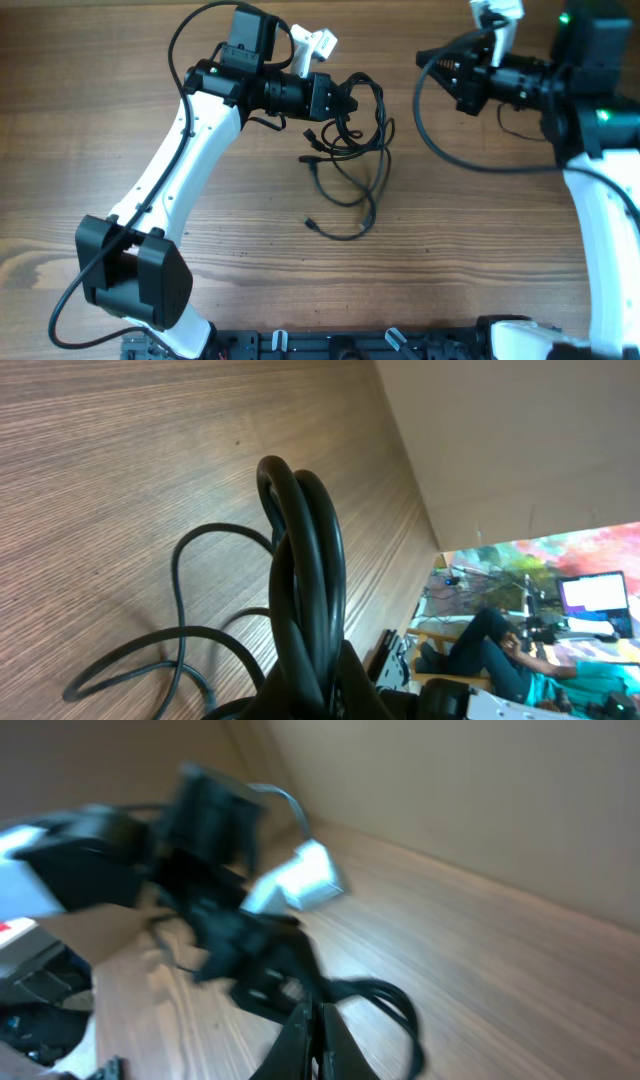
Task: Untangle cables
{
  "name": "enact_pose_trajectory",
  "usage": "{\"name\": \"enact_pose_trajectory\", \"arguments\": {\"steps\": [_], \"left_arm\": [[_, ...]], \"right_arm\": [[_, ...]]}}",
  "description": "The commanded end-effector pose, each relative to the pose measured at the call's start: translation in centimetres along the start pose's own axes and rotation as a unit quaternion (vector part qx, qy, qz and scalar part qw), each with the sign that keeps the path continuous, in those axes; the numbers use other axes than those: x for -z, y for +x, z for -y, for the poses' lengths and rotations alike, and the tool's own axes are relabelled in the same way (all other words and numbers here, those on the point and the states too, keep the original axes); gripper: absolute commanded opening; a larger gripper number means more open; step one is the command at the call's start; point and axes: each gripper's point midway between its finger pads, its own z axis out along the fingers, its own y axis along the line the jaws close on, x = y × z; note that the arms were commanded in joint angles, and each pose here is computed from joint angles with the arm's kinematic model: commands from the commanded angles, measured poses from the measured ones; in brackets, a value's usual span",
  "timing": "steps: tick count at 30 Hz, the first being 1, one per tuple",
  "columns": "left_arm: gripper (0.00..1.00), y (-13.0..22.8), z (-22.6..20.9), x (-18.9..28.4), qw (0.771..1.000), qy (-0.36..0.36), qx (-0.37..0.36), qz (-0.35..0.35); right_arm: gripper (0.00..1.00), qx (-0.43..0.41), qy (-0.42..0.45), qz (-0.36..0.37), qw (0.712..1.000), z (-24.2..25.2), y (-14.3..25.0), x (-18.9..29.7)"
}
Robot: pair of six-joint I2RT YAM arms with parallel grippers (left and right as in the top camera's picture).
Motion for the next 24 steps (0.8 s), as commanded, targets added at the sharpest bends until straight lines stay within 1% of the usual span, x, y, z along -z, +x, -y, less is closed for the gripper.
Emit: {"name": "enact_pose_trajectory", "arguments": {"steps": [1,3,4,5,6,7,9,12,14,15,17,19,24], "left_arm": [[0.04,0.2,0.8,-0.5,1.0,0.0,-0.008,-0.004],[0.04,0.4,1.3,-0.9,1.0,0.004,-0.016,-0.007],[0.04,0.4,1.6,-1.1,1.0,0.007,-0.024,-0.008],[0.04,0.4,1.9,-1.2,0.999,0.015,-0.045,-0.008],[0.04,0.4,2.8,-1.2,0.996,0.038,-0.079,-0.009],[0.04,0.4,3.6,-1.1,0.993,0.06,-0.102,-0.008],[0.04,-0.1,5.4,-0.7,0.982,0.112,-0.154,0.003],[0.04,-1.4,6.3,-0.4,0.971,0.13,-0.198,0.029],[0.04,-2.3,7.0,0.0,0.963,0.139,-0.227,0.048],[0.04,-2.7,7.4,0.3,0.959,0.147,-0.235,0.056],[0.04,-3.6,8.3,1.1,0.952,0.171,-0.244,0.07],[0.04,-4.4,8.7,2.0,0.95,0.184,-0.238,0.081],[0.04,-5.5,9.4,3.4,0.954,0.208,-0.199,0.088]], "right_arm": [[0.04,-0.014,-0.028,0.016,0.999,-2.5,-1.3,1.0],[0.04,-0.025,-0.011,0.01,1.0,-1.9,-0.9,0.9],[0.04,-0.044,0.01,0.004,0.999,-1.1,-0.5,0.8],[0.05,-0.067,0.034,-0.003,0.997,-0.2,-0.1,0.8],[0.06,-0.086,0.052,-0.009,0.995,0.5,0.4,0.8],[0.09,-0.099,0.066,-0.015,0.993,1.0,0.8,0.8],[0.2,-0.118,0.083,-0.03,0.989,1.5,1.8,0.9],[0.24,-0.146,0.118,-0.049,0.981,2.5,3.1,1.2],[0.24,-0.187,0.178,-0.064,0.964,4.2,4.5,1.9],[0.25,-0.195,0.195,-0.069,0.959,4.7,4.9,2.1],[0.25,-0.206,0.217,-0.074,0.951,5.3,5.4,2.5],[0.28,-0.205,0.222,-0.074,0.95,5.4,5.4,2.5],[0.33,-0.208,0.216,-0.078,0.951,5.8,5.7,2.0]]}}
